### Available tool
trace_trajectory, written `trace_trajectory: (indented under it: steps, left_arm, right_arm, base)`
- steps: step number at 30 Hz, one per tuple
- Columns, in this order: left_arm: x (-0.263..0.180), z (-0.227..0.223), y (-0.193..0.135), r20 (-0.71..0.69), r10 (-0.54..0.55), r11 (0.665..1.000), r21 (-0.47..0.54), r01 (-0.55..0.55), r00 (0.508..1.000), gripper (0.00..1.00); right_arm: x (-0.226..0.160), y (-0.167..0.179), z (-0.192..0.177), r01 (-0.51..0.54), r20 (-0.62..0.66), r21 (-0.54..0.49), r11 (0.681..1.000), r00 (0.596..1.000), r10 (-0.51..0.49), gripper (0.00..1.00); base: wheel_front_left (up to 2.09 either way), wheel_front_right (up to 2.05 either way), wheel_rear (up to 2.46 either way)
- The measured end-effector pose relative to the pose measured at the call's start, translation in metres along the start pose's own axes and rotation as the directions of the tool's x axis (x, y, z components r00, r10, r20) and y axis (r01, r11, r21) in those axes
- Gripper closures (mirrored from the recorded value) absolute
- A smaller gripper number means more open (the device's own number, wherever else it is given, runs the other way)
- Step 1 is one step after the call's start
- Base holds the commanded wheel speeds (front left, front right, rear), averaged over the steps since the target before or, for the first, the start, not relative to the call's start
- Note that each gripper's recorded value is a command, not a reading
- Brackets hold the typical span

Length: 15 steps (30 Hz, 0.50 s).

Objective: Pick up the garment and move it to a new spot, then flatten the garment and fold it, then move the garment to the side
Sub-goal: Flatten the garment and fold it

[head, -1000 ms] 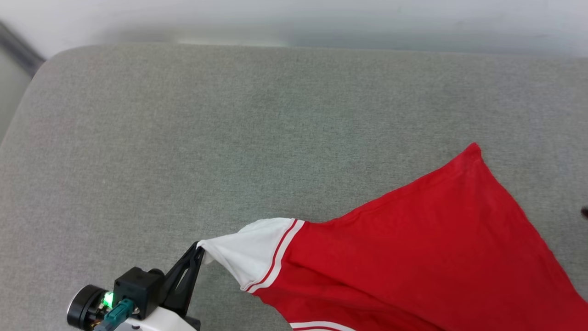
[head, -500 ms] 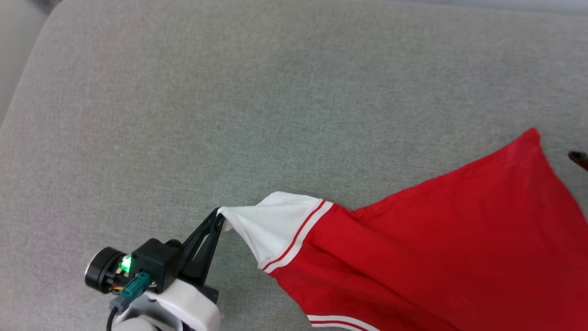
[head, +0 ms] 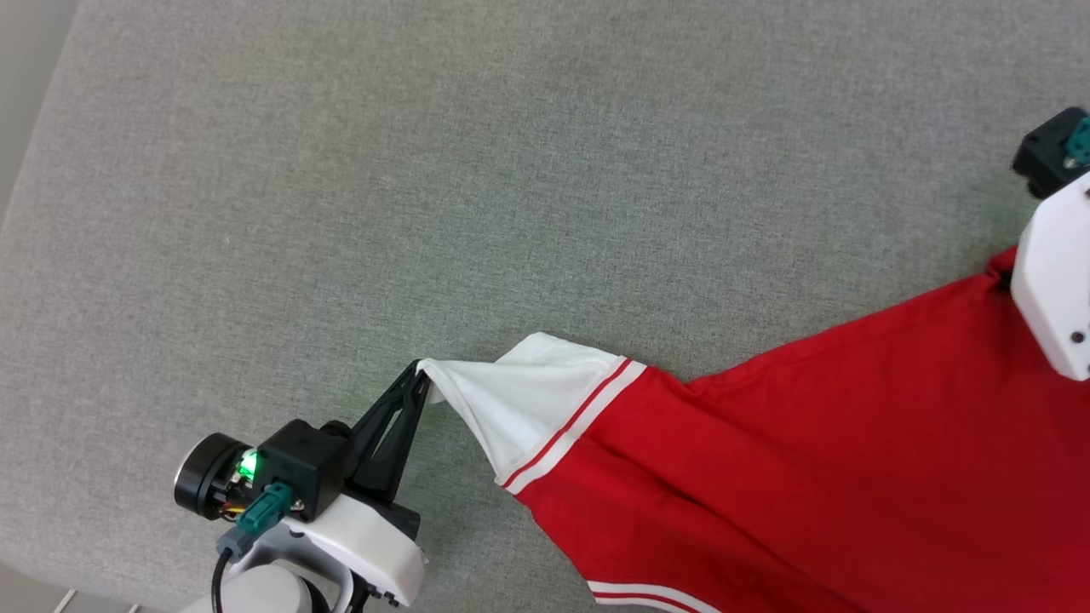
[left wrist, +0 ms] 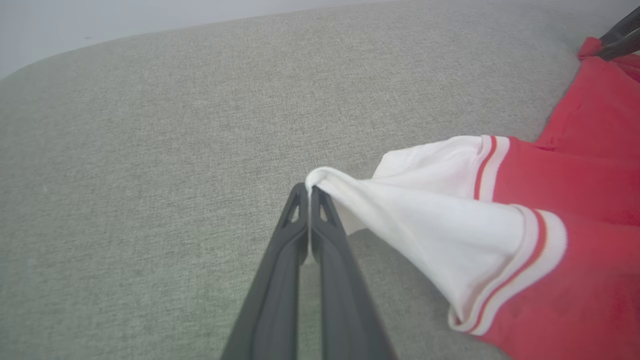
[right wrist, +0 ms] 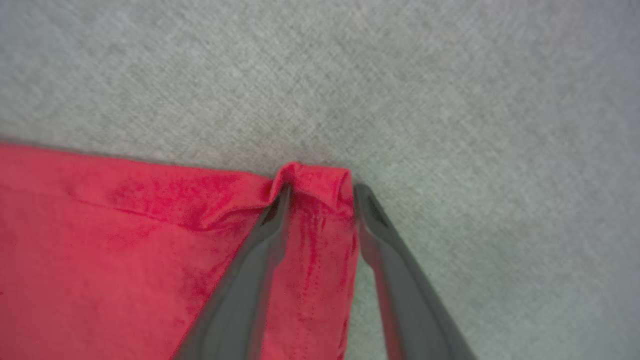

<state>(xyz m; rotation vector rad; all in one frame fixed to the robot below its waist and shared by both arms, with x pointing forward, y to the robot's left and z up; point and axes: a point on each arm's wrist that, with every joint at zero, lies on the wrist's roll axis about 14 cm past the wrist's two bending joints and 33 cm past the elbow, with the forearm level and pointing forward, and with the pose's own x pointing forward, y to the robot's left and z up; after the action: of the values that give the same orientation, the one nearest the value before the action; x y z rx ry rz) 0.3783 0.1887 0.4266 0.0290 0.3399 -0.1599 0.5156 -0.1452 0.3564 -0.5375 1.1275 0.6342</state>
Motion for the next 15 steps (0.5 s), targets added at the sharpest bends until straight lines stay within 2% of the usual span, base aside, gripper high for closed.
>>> trace_trajectory:
  steps: [4, 8, 15]
  left_arm:
    - [-0.001, 0.009, 0.002, 0.032, 0.001, 1.0, 0.008, -0.001, 0.999, 1.0]
    - [-0.005, 0.028, 0.006, 0.089, 0.002, 1.0, 0.03, -0.005, 0.996, 1.0]
    - [-0.009, 0.087, 0.012, 0.243, -0.051, 0.993, 0.114, 0.023, 0.969, 1.0]
  right_arm:
    - [-0.011, 0.005, 0.012, -0.011, 0.095, 0.017, 1.0, 0.995, 0.01, 1.0]
    - [-0.037, 0.003, 0.032, 0.006, 0.244, 0.031, 1.0, 0.97, -0.013, 1.0]
    - [-0.114, -0.011, 0.066, 0.091, 0.527, 0.06, 0.994, 0.843, -0.109, 1.0]
  base:
    - [0.0, 0.0, 0.0]
    - [0.0, 0.0, 0.0]
    - [0.0, 0.0, 0.0]
